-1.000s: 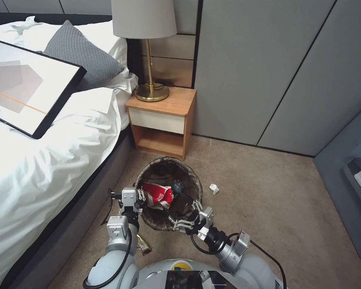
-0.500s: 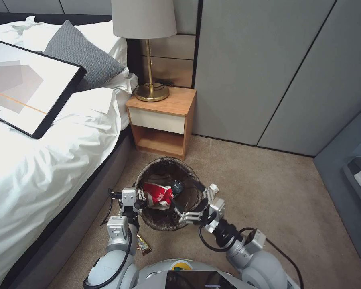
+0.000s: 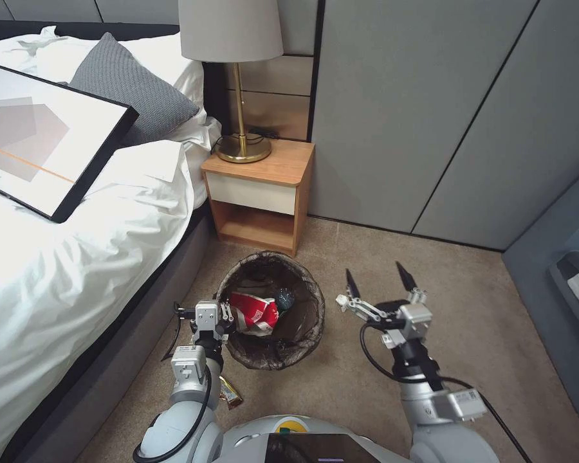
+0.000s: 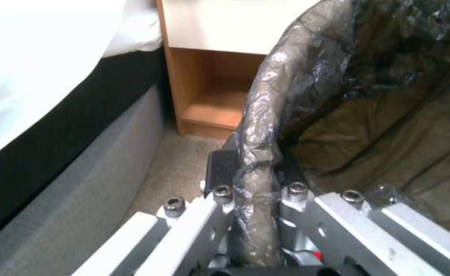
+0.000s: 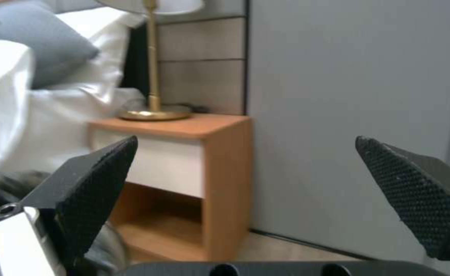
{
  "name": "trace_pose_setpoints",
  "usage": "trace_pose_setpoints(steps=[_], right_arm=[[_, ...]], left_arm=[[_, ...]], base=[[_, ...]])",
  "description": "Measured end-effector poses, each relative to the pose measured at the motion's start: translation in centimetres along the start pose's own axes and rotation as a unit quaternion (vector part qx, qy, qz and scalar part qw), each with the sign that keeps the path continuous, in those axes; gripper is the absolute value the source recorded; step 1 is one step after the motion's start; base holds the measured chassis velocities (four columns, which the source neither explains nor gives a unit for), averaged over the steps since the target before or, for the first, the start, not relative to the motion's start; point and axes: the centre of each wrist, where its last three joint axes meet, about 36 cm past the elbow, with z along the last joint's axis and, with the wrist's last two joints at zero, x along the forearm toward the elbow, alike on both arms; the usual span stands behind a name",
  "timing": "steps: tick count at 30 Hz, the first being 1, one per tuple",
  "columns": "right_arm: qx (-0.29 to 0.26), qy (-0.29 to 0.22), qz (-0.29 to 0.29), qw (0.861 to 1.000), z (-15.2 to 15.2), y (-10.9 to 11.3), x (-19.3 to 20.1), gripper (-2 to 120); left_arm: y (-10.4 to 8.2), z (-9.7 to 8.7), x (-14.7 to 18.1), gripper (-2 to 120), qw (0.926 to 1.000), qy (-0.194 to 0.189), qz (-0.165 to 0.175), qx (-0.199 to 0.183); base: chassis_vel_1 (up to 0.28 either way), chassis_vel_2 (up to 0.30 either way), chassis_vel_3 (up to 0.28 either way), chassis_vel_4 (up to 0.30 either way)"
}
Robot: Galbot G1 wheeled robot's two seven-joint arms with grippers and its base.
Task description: Pick up the trash bin, then pick up the garbage from the floor and place it into the trash bin.
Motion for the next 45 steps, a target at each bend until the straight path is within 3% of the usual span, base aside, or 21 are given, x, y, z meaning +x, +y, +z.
trace_pose_setpoints(steps=[6,7,9,16,23,28,31,36,39,45], right_arm=[[0.015,0.013,0.053,0.998,-0.2,0.4,1.2,100],[0.033,0.021,0.096,0.995,0.0,0.8,2.4,100],[0.057,0.026,0.128,0.990,0.9,1.2,4.2,100],[0.085,0.019,0.178,0.980,2.9,1.8,7.6,100],[0.089,0.011,0.187,0.978,3.0,0.9,7.6,100],[0.097,0.009,0.189,0.977,2.7,-1.5,5.7,100],[0.087,0.003,0.193,0.977,1.7,-4.1,1.1,100],[0.061,0.009,0.181,0.982,1.3,-6.2,-2.8,100],[0.037,0.060,0.162,0.984,2.9,-8.3,-5.1,100],[0.009,0.136,0.144,0.980,5.9,-10.2,-6.8,100]], left_arm=[[0.0,0.0,0.0,2,1.0000,0.000,0.000,0.000],[0.0,0.0,0.0,2,1.0000,0.000,0.000,0.000],[0.0,0.0,0.0,2,1.0000,0.000,0.000,0.000],[0.0,0.0,0.0,2,1.0000,0.000,0.000,0.000],[0.0,0.0,0.0,2,1.0000,0.000,0.000,0.000],[0.0,0.0,0.0,2,1.0000,0.000,0.000,0.000],[0.0,0.0,0.0,2,1.0000,0.000,0.000,0.000],[0.0,0.0,0.0,2,1.0000,0.000,0.000,0.000],[0.0,0.0,0.0,2,1.0000,0.000,0.000,0.000],[0.0,0.0,0.0,2,1.0000,0.000,0.000,0.000]], base=[[0.000,0.000,0.000,0.000],[0.000,0.000,0.000,0.000],[0.000,0.000,0.000,0.000],[0.000,0.000,0.000,0.000],[0.000,0.000,0.000,0.000],[0.000,0.000,0.000,0.000],[0.000,0.000,0.000,0.000],[0.000,0.000,0.000,0.000],[0.000,0.000,0.000,0.000],[0.000,0.000,0.000,0.000]])
